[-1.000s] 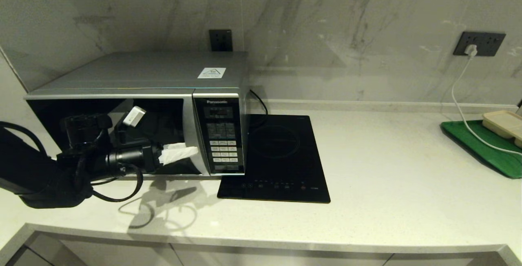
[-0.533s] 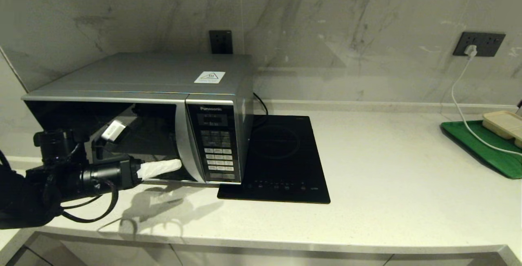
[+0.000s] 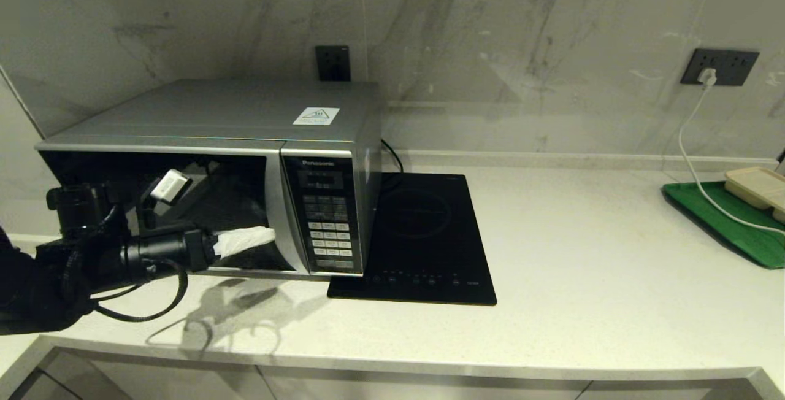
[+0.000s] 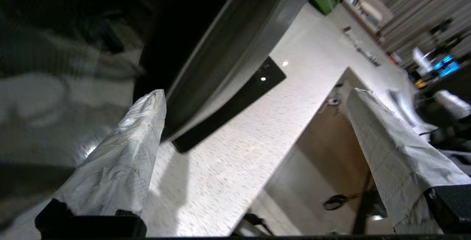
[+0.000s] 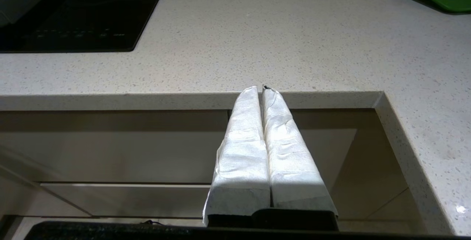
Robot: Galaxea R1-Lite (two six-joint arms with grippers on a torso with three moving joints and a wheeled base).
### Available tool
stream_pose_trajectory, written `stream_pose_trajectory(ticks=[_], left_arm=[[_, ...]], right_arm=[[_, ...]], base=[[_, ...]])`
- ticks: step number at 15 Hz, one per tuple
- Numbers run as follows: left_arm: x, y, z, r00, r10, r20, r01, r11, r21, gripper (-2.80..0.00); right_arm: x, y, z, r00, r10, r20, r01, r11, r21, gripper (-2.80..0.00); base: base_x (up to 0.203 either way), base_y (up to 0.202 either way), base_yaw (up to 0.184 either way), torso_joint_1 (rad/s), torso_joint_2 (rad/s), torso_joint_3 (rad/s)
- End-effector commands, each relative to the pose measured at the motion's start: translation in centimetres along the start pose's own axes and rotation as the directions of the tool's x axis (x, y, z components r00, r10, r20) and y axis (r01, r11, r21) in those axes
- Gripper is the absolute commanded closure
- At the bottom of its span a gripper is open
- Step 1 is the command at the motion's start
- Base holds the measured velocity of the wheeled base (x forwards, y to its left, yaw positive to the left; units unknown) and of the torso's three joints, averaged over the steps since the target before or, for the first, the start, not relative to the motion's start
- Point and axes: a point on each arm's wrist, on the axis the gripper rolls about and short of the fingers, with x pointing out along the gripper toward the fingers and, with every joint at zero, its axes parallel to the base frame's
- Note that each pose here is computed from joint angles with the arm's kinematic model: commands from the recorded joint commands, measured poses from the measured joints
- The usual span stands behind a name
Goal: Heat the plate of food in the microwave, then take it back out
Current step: Open the microwave oven
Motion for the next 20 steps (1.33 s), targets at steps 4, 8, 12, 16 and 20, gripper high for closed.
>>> stream_pose_trajectory(ticks=[4, 8, 12, 16, 20], left_arm=[[2.1, 0.6, 0.6, 1.0, -0.028, -0.014, 0.029, 0.995, 0.093, -2.8], [2.7, 0.0, 0.4, 0.995, -0.093, -0.037, 0.096, 0.991, 0.09, -2.8], [2.9, -0.1, 0.3, 0.989, -0.136, -0.049, 0.14, 0.987, 0.08, -2.8], [3.0, 0.1, 0.2, 0.989, -0.138, -0.051, 0.141, 0.987, 0.073, -2.8], [2.7, -0.4, 0.0, 0.986, -0.157, -0.058, 0.159, 0.987, 0.037, -2.8]], right_arm=[[0.0, 0.0, 0.0, 1.0, 0.0, -0.002, 0.0, 1.0, 0.0, 0.0], [0.0, 0.0, 0.0, 1.0, 0.0, -0.002, 0.0, 1.0, 0.0, 0.0], [0.0, 0.0, 0.0, 1.0, 0.0, -0.002, 0.0, 1.0, 0.0, 0.0], [0.0, 0.0, 0.0, 1.0, -0.002, -0.002, 0.002, 1.0, 0.0, 0.0], [0.0, 0.0, 0.0, 1.0, -0.001, -0.002, 0.001, 1.0, 0.001, 0.0]], base=[[0.0, 0.0, 0.0, 0.0, 0.0, 0.0], [0.0, 0.0, 0.0, 0.0, 0.0, 0.0], [0.0, 0.0, 0.0, 0.0, 0.0, 0.0], [0.0, 0.0, 0.0, 0.0, 0.0, 0.0], [0.0, 0.0, 0.0, 0.0, 0.0, 0.0]])
